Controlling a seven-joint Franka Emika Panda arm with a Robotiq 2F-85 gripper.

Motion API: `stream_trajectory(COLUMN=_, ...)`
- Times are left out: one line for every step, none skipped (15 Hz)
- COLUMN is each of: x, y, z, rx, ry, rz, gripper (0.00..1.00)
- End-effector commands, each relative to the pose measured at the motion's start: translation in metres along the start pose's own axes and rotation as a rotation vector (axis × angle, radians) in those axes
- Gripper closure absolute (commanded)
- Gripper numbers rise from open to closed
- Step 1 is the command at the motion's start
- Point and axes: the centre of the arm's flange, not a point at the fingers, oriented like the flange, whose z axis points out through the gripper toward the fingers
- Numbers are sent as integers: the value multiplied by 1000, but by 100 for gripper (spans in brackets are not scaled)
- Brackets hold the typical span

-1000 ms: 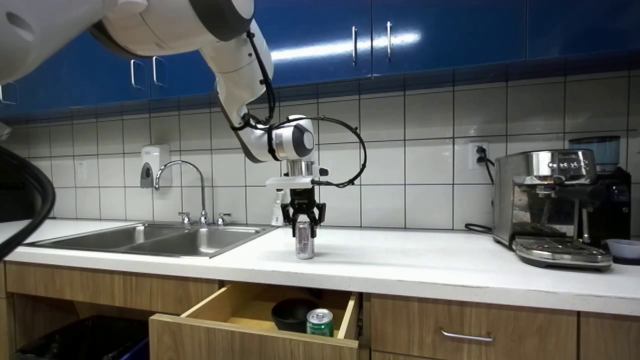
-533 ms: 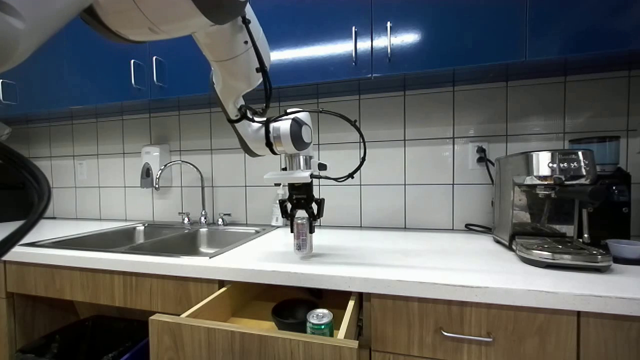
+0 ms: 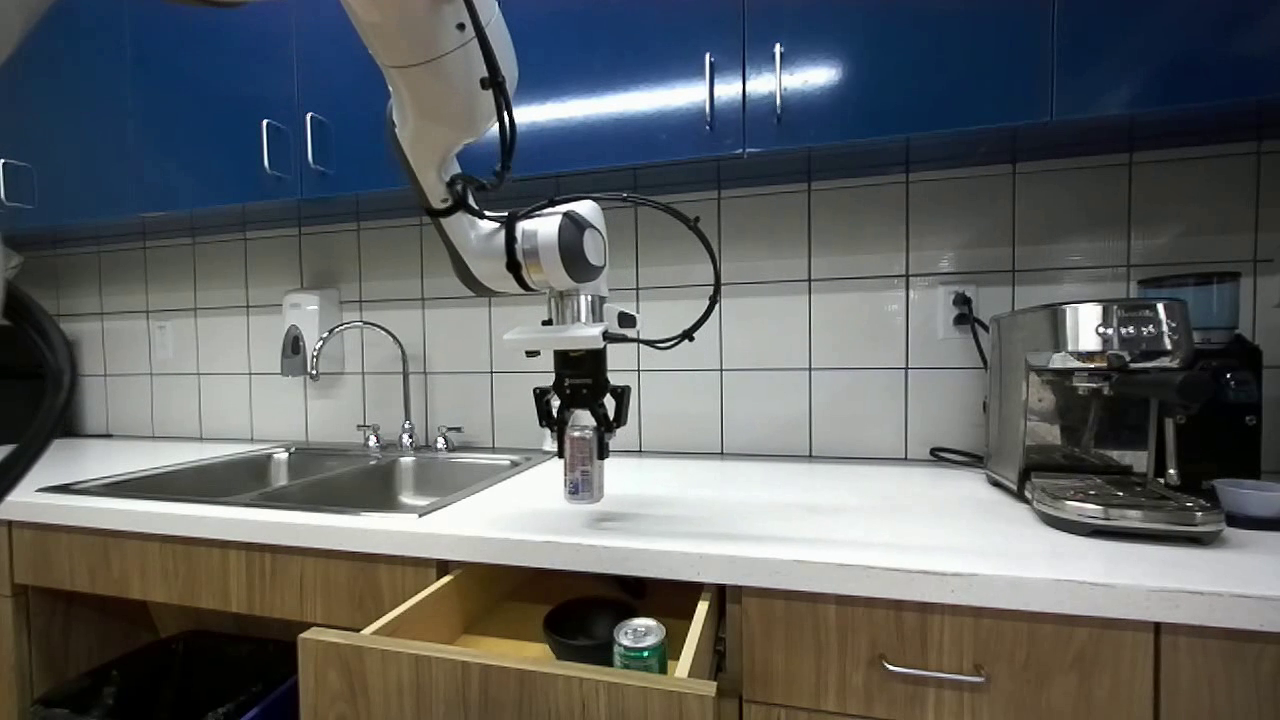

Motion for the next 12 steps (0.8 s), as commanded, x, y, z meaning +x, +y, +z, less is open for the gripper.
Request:
stream_trajectory(x=-42, y=-11, z=-12, rx=-6, ry=13, rz=-53, gripper=62)
stream_trajectory(x=-48, y=-14, z=-10, rx=-4, ry=7, rz=-61, gripper=62)
stream_trajectory(x=-55, y=-19, z=-9, rx=-4, ry=1, rz=-71, gripper=62)
stream_trajectory(x=-61, y=-23, z=-8, rx=-4, ry=-3, rz=-81, gripper=62)
stream_trajectory(x=-66, y=-26, z=-5, rx=-6, ry=-7, rz=-89, gripper=62)
stream_trajectory(x=-70, y=-30, z=-4, rx=-6, ry=-12, rz=-97, gripper=62)
stream_trajectory(x=-73, y=-33, z=0, rx=-5, ry=-15, rz=-106, gripper=62)
stream_trajectory(x=-78, y=-36, z=2, rx=-4, ry=-16, rz=-114, gripper=62)
stream_trajectory(x=-81, y=-39, z=4, rx=-4, ry=-20, rz=-121, gripper=62)
stream_trajectory(x=-85, y=-41, z=6, rx=-3, ry=-23, rz=-128, gripper=62)
stream_trajectory(x=-88, y=-43, z=8, rx=-3, ry=-24, rz=-134, gripper=62)
stream_trajectory(x=-91, y=-45, z=11, rx=1, ry=-25, rz=-139, gripper=62)
